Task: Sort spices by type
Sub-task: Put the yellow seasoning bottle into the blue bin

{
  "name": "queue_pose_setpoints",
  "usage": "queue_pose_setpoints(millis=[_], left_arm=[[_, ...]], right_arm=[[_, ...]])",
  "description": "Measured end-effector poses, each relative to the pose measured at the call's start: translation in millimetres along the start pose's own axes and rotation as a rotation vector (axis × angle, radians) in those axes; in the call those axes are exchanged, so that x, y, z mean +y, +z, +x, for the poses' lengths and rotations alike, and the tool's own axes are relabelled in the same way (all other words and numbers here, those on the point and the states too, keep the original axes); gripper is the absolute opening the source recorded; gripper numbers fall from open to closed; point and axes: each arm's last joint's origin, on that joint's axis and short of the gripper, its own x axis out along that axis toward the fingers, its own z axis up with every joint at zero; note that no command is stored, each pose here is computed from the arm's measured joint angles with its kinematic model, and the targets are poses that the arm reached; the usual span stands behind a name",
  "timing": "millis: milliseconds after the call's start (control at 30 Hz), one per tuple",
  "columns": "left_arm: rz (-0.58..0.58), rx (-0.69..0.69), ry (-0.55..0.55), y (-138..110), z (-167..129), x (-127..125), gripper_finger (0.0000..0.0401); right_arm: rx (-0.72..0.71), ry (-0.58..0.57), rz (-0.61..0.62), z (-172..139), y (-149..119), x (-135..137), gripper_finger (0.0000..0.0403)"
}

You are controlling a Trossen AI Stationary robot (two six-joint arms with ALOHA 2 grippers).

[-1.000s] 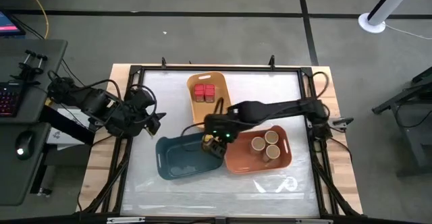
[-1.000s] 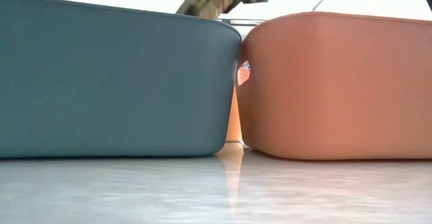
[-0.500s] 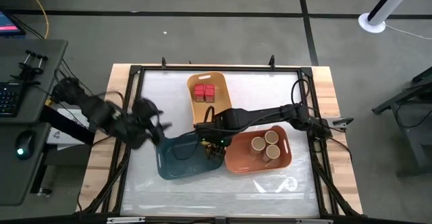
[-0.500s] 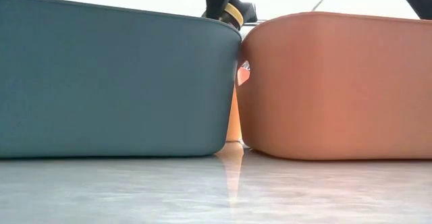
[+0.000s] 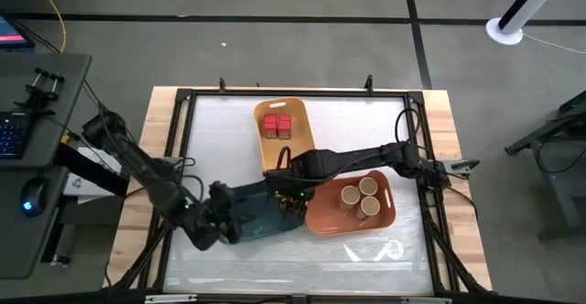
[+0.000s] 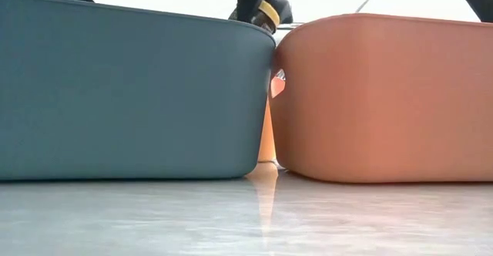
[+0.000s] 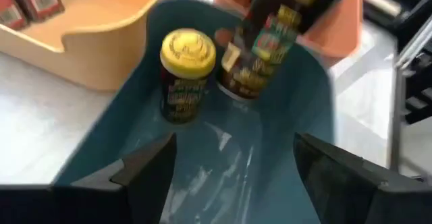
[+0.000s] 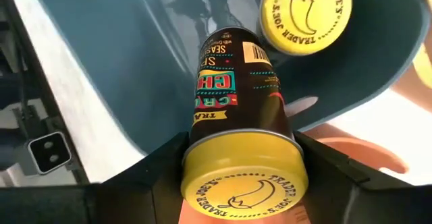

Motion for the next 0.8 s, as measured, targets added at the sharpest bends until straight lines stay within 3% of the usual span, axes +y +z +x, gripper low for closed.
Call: queue_pose_setpoints(millis=[200,367,533,700,800], left_arm=[[0.044,-0.005,0.024,-15,27,-11,0.0278],[0.068,-0.032,-0.008,-22,45,-23,0.0239],[0.089,-0.044,0.009,-25,58,-25,0.0158],[0.119,-0.049,0.032,-23,65,-22,0.0028],[0.182,-0.046,0.01,-19,68,-23,0.0012]], right_arm=[[0.027,-0.004,0.005,16,4,-1,0.0221],[0.032,-0.007,0.006,26,7,0,0.0222],[0.034,-0.007,0.008,28,8,0,0.0222],[0.034,-0.006,0.016,28,8,0,0.0222],[0.029,-0.004,0.016,28,8,0,0.0222]])
